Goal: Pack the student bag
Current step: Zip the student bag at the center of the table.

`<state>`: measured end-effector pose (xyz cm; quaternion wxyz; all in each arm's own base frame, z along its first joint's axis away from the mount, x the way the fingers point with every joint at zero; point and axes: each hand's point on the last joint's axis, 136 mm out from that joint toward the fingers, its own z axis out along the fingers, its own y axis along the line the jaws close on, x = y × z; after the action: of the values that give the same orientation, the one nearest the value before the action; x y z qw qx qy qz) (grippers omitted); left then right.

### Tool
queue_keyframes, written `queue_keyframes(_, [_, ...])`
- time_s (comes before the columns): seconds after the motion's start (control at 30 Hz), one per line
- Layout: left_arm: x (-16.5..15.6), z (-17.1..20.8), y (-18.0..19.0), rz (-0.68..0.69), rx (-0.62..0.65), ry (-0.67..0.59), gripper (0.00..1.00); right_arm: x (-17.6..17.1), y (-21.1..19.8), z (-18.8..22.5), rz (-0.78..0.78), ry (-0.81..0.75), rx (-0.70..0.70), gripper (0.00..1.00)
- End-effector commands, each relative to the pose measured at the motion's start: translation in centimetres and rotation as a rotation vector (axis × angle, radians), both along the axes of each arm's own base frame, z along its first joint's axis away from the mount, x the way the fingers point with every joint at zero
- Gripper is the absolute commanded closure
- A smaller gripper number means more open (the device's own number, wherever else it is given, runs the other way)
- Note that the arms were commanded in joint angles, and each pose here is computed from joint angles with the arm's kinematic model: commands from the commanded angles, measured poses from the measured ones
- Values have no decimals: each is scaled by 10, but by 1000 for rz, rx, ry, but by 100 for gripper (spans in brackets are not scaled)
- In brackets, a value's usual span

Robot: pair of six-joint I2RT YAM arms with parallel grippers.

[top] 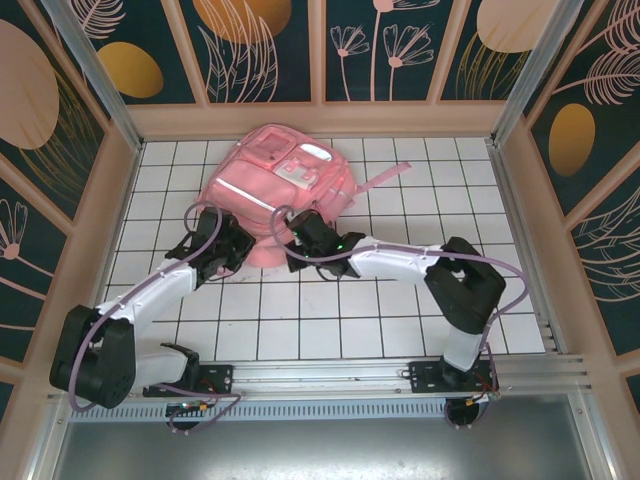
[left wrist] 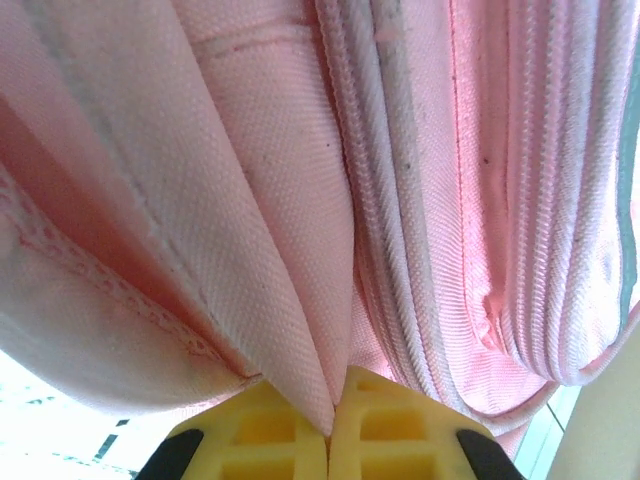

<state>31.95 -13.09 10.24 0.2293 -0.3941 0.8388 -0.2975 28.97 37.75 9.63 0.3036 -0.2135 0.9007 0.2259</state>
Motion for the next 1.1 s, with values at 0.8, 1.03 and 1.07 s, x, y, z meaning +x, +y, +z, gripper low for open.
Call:
queue_keyframes(0.8, [-8,62,-155,-326,-181,-116,100,125,-191,5,-507,-79,-119,96])
queue_keyframes(1.03, [-17,64,-235,-483,-192,-102,100,124,-221,25,-581,-109,-96,77])
queue_keyframes(1.07, [-18,64,-241,-499,-188,-100,88,122,-222,30,-584,-118,-89,71])
